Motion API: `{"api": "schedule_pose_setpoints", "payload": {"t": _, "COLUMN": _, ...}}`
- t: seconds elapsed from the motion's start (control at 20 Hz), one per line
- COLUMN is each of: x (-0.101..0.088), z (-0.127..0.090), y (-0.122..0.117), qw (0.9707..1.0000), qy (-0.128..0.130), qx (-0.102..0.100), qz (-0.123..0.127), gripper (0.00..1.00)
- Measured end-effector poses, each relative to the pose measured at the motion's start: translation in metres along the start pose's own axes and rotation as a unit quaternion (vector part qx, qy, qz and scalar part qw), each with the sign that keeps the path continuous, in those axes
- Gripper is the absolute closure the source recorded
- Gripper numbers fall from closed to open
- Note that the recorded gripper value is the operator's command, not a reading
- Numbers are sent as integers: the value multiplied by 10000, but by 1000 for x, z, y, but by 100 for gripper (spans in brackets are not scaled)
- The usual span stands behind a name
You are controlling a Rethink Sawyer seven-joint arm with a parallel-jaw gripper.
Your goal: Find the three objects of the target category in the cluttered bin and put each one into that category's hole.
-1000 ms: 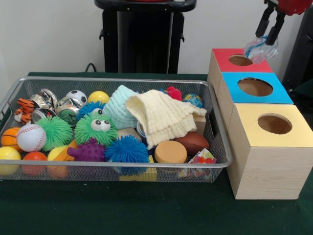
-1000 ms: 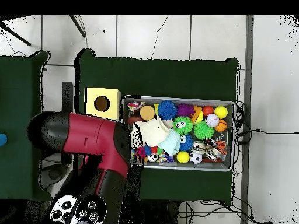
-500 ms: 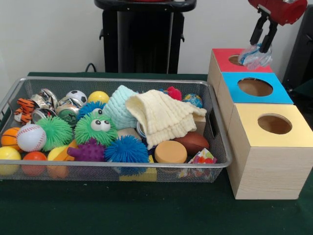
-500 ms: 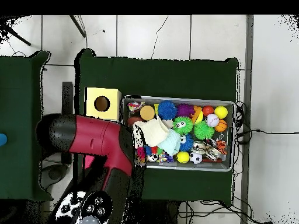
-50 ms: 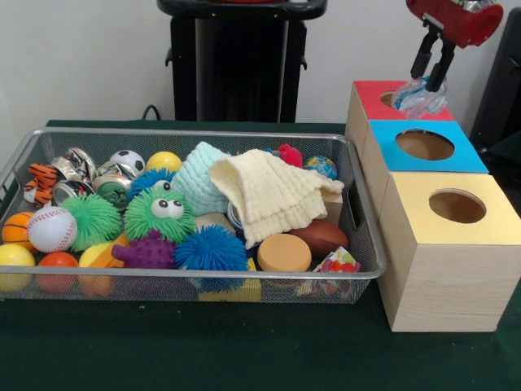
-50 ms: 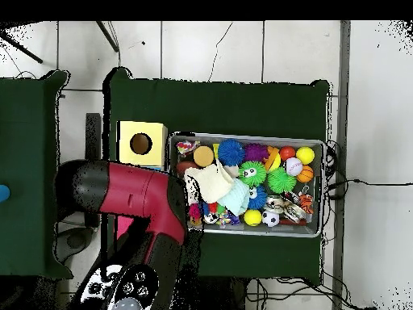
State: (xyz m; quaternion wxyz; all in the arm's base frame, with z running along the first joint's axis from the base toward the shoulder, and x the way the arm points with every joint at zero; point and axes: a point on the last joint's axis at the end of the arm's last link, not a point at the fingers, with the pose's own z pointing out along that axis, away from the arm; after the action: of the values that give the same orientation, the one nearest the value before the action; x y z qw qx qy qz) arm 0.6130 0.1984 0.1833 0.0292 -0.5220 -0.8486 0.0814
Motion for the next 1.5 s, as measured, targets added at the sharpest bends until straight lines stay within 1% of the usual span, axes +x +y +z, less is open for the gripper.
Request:
{"api": "schedule_pose_setpoints", "payload": {"t": 0.35, "x": 0, "z": -1, "y": 2, "qw": 10000, "qy": -12, "qx": -14, "qz": -13, "gripper": 100}}
{"api": "schedule_pose_setpoints", "payload": {"t": 0.65, "x": 1, "z": -10, "y": 9, "qw": 10000, "qy": 19, "qx": -15, "qz": -56, "gripper": 100}}
{"api": "schedule_pose_setpoints", "payload": {"t": 1.0, "x": 1, "z": -13, "y": 12, "qw": 10000, "qy": 25, "qx": -16, "qz": -77, "gripper": 100}}
{"api": "schedule_pose_setpoints", "payload": {"t": 1.2, "x": -1, "z": -9, "y": 12, "qw": 10000, "qy": 40, "qx": 10, "qz": -65, "gripper": 100}}
{"api": "schedule_pose_setpoints", "payload": {"t": 1.35, "x": -5, "z": -1, "y": 13, "qw": 10000, "qy": 74, "qx": 48, "qz": -35, "gripper": 100}}
{"api": "schedule_pose_setpoints", "payload": {"t": 1.5, "x": -10, "z": 7, "y": 14, "qw": 10000, "qy": 83, "qx": 38, "qz": -6, "gripper": 100}}
